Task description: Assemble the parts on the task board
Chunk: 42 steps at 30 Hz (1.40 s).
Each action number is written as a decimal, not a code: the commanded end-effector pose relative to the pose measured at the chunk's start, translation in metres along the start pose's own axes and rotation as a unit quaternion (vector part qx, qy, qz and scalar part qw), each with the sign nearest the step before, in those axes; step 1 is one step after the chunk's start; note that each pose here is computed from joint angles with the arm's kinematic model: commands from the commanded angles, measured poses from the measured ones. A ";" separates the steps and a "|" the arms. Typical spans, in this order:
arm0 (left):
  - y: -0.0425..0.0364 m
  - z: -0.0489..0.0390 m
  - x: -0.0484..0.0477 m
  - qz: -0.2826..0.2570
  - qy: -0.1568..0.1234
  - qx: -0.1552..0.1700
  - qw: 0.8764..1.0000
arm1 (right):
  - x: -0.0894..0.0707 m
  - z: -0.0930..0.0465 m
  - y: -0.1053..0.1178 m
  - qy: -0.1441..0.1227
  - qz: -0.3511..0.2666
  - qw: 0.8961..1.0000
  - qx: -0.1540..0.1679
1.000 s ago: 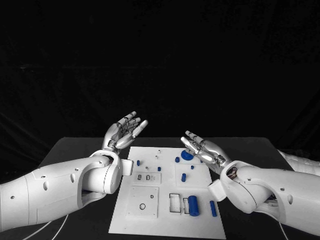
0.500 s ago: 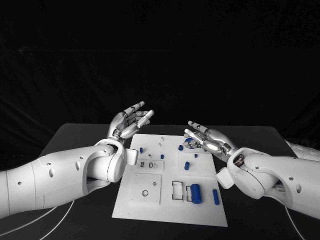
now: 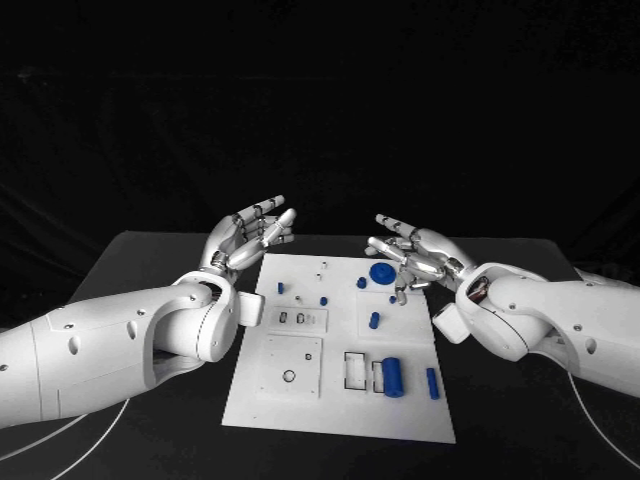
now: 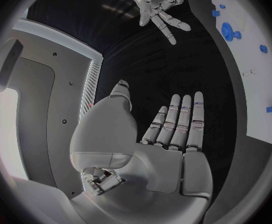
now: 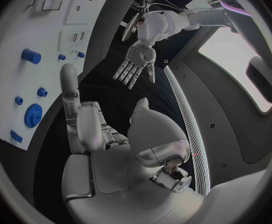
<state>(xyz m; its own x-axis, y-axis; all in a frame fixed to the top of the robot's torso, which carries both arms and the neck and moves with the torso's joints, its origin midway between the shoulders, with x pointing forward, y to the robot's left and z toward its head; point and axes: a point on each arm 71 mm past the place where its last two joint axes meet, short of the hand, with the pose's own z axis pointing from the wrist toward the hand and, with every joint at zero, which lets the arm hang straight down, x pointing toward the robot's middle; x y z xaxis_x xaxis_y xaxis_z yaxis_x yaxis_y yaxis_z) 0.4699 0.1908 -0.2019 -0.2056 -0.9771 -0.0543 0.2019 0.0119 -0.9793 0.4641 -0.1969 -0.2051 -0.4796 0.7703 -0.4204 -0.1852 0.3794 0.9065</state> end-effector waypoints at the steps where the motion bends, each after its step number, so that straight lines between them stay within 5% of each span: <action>1: -0.0038 -0.0017 0.0023 0.004 0.016 0.000 1.000 | -0.006 0.005 0.006 0.015 -0.034 0.999 -0.011; 11: -0.0058 -0.0056 -0.0027 0.029 0.030 -0.020 0.999 | -0.028 0.022 0.018 0.032 -0.133 0.991 -0.001; 17: -0.0061 -0.0051 -0.0035 0.035 0.043 -0.033 0.998 | -0.036 0.029 0.020 0.017 -0.222 0.975 0.005; 25: -0.0113 -0.0055 -0.0039 0.036 0.053 -0.037 0.997 | -0.041 0.038 0.025 -0.008 -0.368 0.930 -0.012; 33: -0.0156 -0.0064 -0.0038 0.033 0.057 -0.037 0.997 | -0.033 0.051 0.022 0.008 -0.474 0.880 -0.009; 37: -0.0169 -0.0068 -0.0031 0.034 0.060 -0.035 0.997 | -0.028 0.057 0.017 0.022 -0.507 0.862 0.003; 42: -0.0173 -0.0070 -0.0035 0.035 0.059 -0.035 0.997 | -0.020 0.061 0.013 0.033 -0.523 0.852 0.009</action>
<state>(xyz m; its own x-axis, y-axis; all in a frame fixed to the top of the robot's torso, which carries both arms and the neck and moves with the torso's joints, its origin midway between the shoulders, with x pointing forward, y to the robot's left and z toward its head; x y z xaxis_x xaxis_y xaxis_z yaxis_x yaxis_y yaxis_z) 0.4611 0.1983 -0.1882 -0.2827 -0.9489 -0.1403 0.1445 0.1025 -0.9842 0.5233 -0.1759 -0.1834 -0.1300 0.0775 -0.9885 -0.5309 0.8366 0.1354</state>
